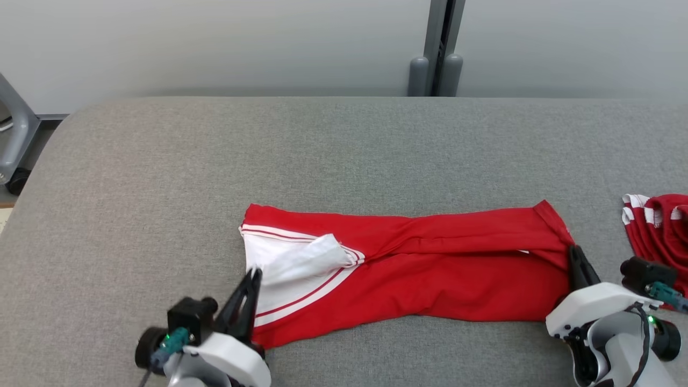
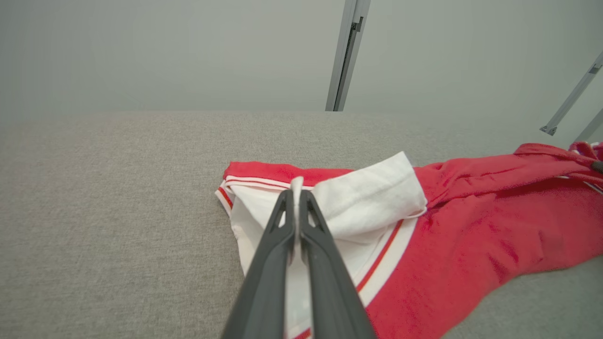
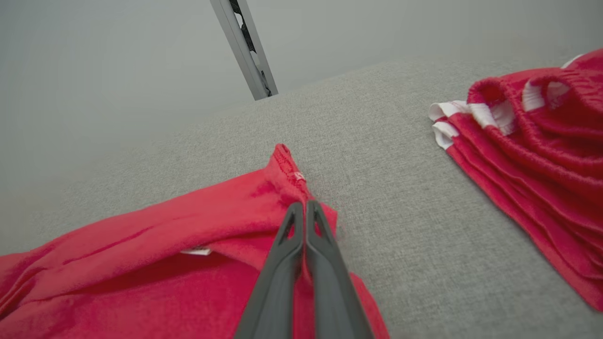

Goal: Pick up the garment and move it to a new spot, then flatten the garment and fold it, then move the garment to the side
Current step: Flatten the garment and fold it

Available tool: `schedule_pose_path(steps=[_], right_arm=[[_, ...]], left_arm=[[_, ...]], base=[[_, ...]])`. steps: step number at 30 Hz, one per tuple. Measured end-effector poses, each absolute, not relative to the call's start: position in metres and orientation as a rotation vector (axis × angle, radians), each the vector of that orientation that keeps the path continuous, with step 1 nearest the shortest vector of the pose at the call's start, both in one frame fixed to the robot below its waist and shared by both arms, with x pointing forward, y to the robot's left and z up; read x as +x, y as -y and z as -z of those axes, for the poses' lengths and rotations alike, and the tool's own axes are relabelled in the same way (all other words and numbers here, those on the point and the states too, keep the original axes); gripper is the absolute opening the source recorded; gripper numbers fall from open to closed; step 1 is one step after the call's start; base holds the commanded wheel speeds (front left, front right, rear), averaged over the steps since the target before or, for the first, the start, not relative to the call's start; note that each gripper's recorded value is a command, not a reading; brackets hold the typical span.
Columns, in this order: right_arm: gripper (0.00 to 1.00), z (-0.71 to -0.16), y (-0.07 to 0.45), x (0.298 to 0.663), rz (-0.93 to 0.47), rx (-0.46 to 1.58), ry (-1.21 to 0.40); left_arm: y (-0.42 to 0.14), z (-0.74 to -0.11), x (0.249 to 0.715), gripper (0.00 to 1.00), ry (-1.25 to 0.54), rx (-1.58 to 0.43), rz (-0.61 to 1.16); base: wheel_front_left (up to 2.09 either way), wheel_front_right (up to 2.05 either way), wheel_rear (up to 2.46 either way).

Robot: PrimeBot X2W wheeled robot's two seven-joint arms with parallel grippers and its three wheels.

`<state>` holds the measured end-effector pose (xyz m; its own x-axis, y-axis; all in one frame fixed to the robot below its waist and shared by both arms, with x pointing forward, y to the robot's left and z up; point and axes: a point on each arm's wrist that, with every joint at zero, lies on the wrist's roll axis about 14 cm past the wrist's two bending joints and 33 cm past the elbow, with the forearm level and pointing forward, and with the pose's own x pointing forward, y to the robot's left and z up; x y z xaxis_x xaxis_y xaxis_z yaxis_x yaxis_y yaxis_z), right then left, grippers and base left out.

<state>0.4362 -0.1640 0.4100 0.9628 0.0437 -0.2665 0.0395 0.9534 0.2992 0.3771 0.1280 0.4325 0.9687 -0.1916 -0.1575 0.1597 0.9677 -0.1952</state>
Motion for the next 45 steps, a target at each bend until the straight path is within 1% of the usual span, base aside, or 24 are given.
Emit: schedule_pose_path(steps=[2, 3, 4, 5, 6, 7, 8, 9, 10, 17, 19, 22, 27, 28, 29, 33, 36, 41, 45], right_arm=[[0.00, -0.406, 0.163, 0.434, -0.002, 0.310, -0.286], [0.00, -0.405, 0.163, 0.433, 0.000, 0.316, -0.291], [0.00, -0.402, 0.163, 0.431, 0.003, 0.322, -0.299], [0.00, -0.399, 0.162, 0.430, 0.006, 0.329, -0.309], [0.00, -0.396, 0.162, 0.428, 0.011, 0.339, -0.318], [0.42, -0.394, 0.162, 0.427, 0.016, 0.349, -0.322], [0.42, -0.395, 0.163, 0.428, 0.020, 0.356, -0.320], [0.94, -0.396, 0.163, 0.429, 0.024, 0.366, -0.314], [1.00, -0.398, 0.164, 0.430, 0.026, 0.374, -0.305], [1.00, -0.403, 0.166, 0.435, 0.028, 0.370, -0.279], [1.00, -0.395, 0.164, 0.433, 0.028, 0.364, -0.306], [1.00, -0.372, 0.161, 0.423, 0.033, 0.358, -0.390], [1.00, -0.364, 0.151, 0.429, 0.005, 0.345, -0.433], [0.39, -0.364, 0.149, 0.430, -0.001, 0.343, -0.436], [0.00, -0.363, 0.147, 0.431, -0.009, 0.338, -0.441], [0.00, -0.363, 0.144, 0.432, -0.018, 0.342, -0.444], [0.00, -0.368, 0.152, 0.435, -0.005, 0.343, -0.426], [0.00, -0.404, 0.174, 0.456, 0.019, 0.333, -0.289], [0.00, -0.422, 0.164, 0.460, -0.019, 0.326, -0.230]], left_arm=[[-0.125, -0.424, 0.370, 0.00, -0.205, -0.193, 0.179], [-0.123, -0.420, 0.367, 0.33, -0.218, -0.196, 0.180], [-0.122, -0.417, 0.364, 0.76, -0.229, -0.196, 0.181], [-0.121, -0.415, 0.362, 1.00, -0.237, -0.193, 0.182], [-0.119, -0.413, 0.361, 1.00, -0.243, -0.191, 0.185], [-0.119, -0.413, 0.361, 1.00, -0.246, -0.191, 0.185], [-0.119, -0.412, 0.360, 1.00, -0.249, -0.188, 0.178], [-0.121, -0.411, 0.360, 1.00, -0.250, -0.185, 0.170], [-0.122, -0.411, 0.359, 1.00, -0.251, -0.185, 0.164], [-0.128, -0.407, 0.352, 1.00, -0.257, -0.167, 0.130], [-0.130, -0.406, 0.350, 1.00, -0.260, -0.167, 0.123], [-0.133, -0.404, 0.348, 1.00, -0.266, -0.167, 0.114], [-0.141, -0.402, 0.347, 1.00, -0.273, -0.168, 0.088], [-0.142, -0.402, 0.347, 1.00, -0.273, -0.168, 0.083], [-0.143, -0.401, 0.347, 1.00, -0.274, -0.168, 0.080], [-0.144, -0.401, 0.348, 1.00, -0.273, -0.168, 0.079], [-0.142, -0.402, 0.349, 1.00, -0.271, -0.169, 0.084], [-0.138, -0.404, 0.349, 1.00, -0.266, -0.173, 0.097], [-0.137, -0.405, 0.349, 1.00, -0.262, -0.176, 0.101]], base=[[0.00, 0.00, 0.00], [0.00, 0.00, 0.00], [0.00, 0.00, 0.00], [0.00, 0.00, 0.00], [0.00, 0.00, 0.00], [0.00, 0.00, 0.00], [0.00, 0.00, 0.00], [0.00, 0.00, 0.00], [0.00, 0.00, 0.00], [0.00, 0.00, 0.00], [0.00, 0.00, 0.00], [0.00, 0.00, 0.00], [0.00, 0.00, 0.00], [0.00, 0.00, 0.00], [0.00, 0.00, 0.00], [0.00, 0.00, 0.00], [0.00, 0.00, 0.00], [0.00, 0.00, 0.00], [0.00, 0.00, 0.00]])
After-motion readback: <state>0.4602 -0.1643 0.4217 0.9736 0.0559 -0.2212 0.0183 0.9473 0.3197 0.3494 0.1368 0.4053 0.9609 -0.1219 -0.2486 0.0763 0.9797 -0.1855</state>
